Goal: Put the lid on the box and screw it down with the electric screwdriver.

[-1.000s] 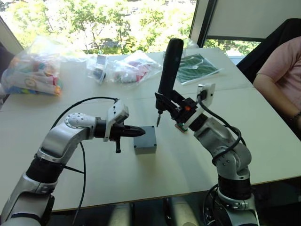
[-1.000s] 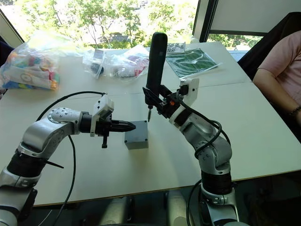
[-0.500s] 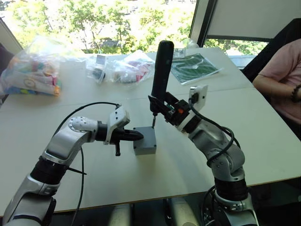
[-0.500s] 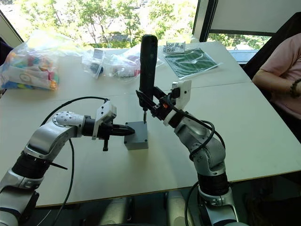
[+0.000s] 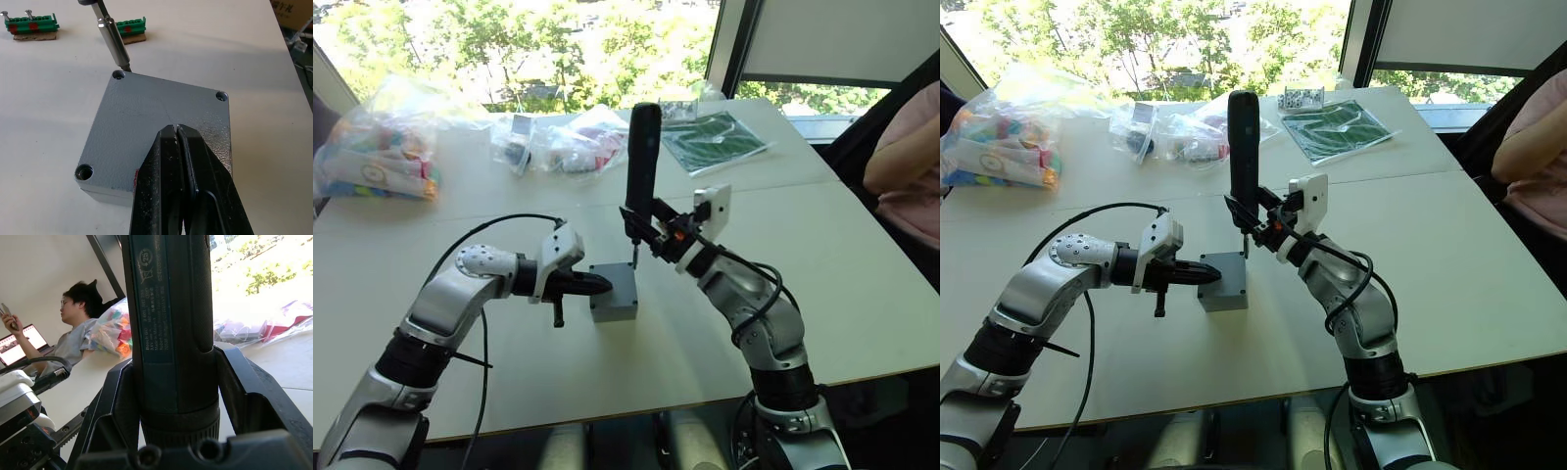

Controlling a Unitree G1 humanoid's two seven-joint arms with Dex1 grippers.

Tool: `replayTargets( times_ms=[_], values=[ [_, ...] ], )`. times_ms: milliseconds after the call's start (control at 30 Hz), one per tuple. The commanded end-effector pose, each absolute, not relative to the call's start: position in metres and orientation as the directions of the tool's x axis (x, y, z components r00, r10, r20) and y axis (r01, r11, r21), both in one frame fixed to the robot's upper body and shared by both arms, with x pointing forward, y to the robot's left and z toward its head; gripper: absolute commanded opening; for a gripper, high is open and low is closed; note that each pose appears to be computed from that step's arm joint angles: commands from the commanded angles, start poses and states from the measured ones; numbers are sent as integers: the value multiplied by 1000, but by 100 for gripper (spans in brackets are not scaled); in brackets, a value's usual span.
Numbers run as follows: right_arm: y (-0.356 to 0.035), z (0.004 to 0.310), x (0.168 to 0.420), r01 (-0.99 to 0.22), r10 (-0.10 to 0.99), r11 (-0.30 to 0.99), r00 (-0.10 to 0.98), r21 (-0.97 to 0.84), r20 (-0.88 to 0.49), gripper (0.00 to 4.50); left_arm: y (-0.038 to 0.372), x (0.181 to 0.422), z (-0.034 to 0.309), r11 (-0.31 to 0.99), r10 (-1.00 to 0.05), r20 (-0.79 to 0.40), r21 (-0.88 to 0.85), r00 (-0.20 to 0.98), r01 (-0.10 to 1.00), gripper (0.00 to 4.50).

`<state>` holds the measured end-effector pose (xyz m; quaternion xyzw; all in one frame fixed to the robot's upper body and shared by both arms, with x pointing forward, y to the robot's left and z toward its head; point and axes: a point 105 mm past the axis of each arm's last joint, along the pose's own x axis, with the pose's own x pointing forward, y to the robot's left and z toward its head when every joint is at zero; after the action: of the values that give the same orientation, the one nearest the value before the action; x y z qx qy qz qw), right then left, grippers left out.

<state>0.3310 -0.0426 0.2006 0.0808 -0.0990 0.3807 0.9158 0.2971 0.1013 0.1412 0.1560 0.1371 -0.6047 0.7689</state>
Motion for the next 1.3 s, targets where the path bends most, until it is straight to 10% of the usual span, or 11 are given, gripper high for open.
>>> replayTargets(
  times_ms=[33, 1300],
  values=[
    [-35, 237, 321, -749, 692, 662, 620, 19, 369, 186, 101, 295, 141, 223, -884, -403, 84, 238, 971, 0],
    [-44, 186, 317, -749, 747, 657, 629, -88, 216, 186, 105, 296, 135, 251, -878, -408, 59, 252, 966, 0]
  ],
)
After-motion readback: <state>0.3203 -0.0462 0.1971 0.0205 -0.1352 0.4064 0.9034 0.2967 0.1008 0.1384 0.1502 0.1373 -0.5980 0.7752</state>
